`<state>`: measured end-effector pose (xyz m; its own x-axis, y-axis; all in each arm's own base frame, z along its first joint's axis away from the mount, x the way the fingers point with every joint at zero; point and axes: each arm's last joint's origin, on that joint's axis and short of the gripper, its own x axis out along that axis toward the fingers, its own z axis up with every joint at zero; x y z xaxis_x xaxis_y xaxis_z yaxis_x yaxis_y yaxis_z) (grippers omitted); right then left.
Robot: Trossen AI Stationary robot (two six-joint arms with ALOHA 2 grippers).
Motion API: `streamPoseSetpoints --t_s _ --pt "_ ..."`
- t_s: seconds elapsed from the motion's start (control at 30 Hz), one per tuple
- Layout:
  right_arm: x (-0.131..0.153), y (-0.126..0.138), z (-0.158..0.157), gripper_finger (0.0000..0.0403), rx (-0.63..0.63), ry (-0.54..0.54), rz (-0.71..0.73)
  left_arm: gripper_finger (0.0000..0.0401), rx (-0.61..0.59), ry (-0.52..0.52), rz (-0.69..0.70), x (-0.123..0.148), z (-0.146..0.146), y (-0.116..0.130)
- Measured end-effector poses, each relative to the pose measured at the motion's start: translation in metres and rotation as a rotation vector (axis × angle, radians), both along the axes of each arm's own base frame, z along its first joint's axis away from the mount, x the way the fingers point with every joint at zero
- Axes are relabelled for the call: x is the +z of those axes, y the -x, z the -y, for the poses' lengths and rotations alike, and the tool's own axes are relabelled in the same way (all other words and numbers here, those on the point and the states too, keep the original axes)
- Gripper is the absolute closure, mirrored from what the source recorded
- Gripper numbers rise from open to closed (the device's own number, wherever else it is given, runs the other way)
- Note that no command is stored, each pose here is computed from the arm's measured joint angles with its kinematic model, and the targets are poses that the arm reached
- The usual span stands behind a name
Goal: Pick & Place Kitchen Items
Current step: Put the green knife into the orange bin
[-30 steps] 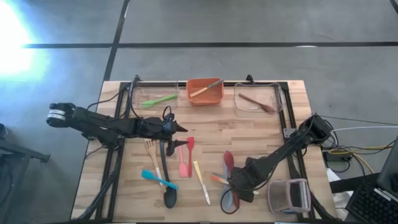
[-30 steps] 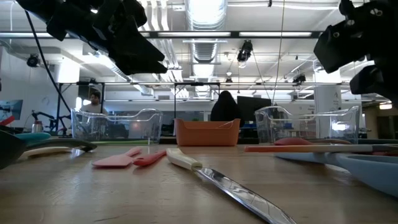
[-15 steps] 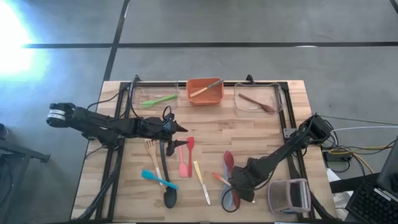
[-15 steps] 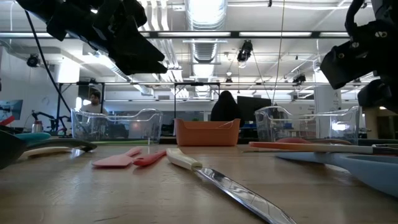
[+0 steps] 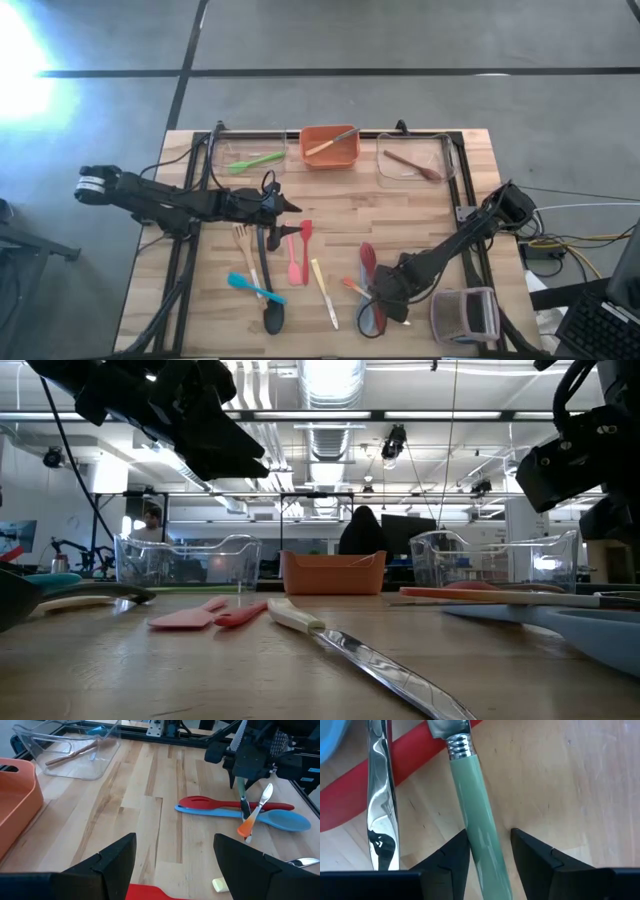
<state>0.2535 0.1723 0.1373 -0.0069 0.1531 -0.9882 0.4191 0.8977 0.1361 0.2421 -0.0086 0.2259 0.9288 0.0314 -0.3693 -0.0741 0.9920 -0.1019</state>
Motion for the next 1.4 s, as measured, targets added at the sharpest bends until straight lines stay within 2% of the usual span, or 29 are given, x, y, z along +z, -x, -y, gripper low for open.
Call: streamPoseSetpoints --t_s 0.17,0.4,1.0,1.4 --pt "0.001 0.000 0.000 0.0285 -0.001 0.001 -0.001 0.0133 0.000 0.000 0.000 0.000 0.000 0.000" --pt "0.000 0.000 0.000 0.0344 -0.002 0.004 -0.011 0.0133 0.001 0.000 0.000 0.000 0.000 0.000" --pt "0.005 0.002 0.001 0.0345 -0.019 -0.002 -0.007 0.0133 0.006 -0.002 0.000 0.000 0.000 0.000" --pt "0.045 0.007 0.019 0.0345 -0.057 0.023 0.028 0.0133 0.005 -0.002 0.000 0.000 0.000 0.000"
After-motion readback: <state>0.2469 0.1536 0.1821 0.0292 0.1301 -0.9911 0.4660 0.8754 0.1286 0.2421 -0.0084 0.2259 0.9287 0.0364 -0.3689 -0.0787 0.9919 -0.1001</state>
